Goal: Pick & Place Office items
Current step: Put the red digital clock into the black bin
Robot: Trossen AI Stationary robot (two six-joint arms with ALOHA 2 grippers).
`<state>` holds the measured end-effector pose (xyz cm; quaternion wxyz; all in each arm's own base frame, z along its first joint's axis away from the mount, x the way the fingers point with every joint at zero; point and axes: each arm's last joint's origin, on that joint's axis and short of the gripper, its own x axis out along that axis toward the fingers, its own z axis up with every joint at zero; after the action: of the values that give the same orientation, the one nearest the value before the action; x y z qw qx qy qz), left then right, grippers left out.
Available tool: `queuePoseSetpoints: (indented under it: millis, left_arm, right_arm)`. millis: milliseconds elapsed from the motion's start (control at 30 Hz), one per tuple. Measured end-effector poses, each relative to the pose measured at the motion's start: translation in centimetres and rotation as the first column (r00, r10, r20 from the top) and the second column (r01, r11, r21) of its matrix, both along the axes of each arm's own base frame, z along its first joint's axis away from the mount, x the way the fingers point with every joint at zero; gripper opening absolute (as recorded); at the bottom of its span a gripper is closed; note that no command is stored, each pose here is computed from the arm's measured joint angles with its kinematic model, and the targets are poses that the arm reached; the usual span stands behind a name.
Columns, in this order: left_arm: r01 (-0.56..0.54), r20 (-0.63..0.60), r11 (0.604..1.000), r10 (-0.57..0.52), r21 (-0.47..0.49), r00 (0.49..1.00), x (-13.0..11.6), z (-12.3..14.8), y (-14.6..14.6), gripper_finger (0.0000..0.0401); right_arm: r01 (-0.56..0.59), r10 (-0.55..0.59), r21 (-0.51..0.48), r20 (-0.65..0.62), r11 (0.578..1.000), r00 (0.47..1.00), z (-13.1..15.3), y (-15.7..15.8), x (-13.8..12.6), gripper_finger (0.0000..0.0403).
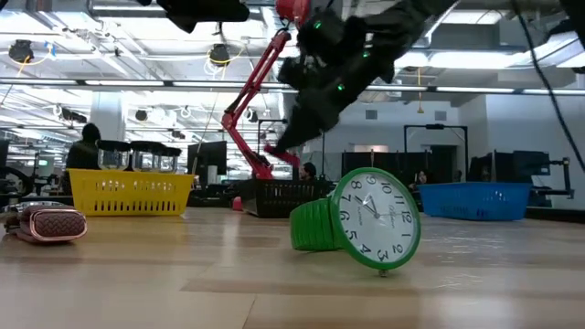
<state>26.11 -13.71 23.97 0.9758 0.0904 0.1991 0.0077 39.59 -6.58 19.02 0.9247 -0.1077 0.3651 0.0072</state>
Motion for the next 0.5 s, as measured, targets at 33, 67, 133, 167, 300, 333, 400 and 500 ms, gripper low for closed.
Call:
queuePoseSetpoints:
  millis: [33, 67, 133, 167, 300, 333, 400, 500]
  left_arm:
    - [0.0, -0.001, 1.0, 0.0, 0.0, 1.0, 0.0, 0.0, 0.0, 0.0147]
    - [0.001, 0.0, 1.0, -0.001, 0.0, 1.0, 0.0, 0.0, 0.0, 0.0147]
    - [0.001, -0.004, 1.0, -0.001, 0.002, 1.0, 0.0, 0.0, 0.0, 0.0147]
    - [0.001, -0.005, 1.0, 0.0, 0.003, 1.0, 0.0, 0.0, 0.0, 0.0147]
    - [0.003, -0.005, 1.0, -0.003, 0.0, 1.0, -0.1, 0.0, -0.1, 0.0147]
    - [0.003, -0.005, 1.0, -0.003, 0.001, 1.0, -0.1, 0.0, -0.1, 0.0147]
    - [0.005, -0.007, 1.0, -0.005, 0.0, 1.0, -0.1, 0.0, -0.1, 0.0147]
    - [0.005, -0.006, 1.0, -0.005, -0.001, 1.0, -0.1, 0.0, -0.1, 0.0147]
  right_arm:
    - [-0.003, 0.003, 0.001, -0.067, 1.0, 0.998, -0.2, -0.3, 0.0, 0.0161]
    - [-0.001, 0.002, 0.006, -0.109, 1.0, 0.994, -0.4, -0.6, 0.3, 0.0159]
    - [0.001, 0.002, 0.02, -0.144, 1.0, 0.99, -0.6, -1.1, 1.1, 0.0156]
    - [-0.011, 0.019, 0.042, -0.178, 0.999, 0.984, -0.7, -1.3, 1.2, 0.0154]
    - [-0.086, 0.106, 0.092, -0.254, 0.992, 0.961, -1.9, -1.3, 2.0, 0.0154]
    - [-0.092, 0.115, 0.093, -0.28, 0.991, 0.953, -2.2, -1.3, 2.1, 0.0156]
    - [-0.1, 0.121, 0.089, -0.281, 0.991, 0.952, -2.6, -1.5, 2.7, 0.0159]
    - [-0.111, 0.131, 0.085, -0.285, 0.99, 0.949, -2.6, -1.5, 2.8, 0.016]
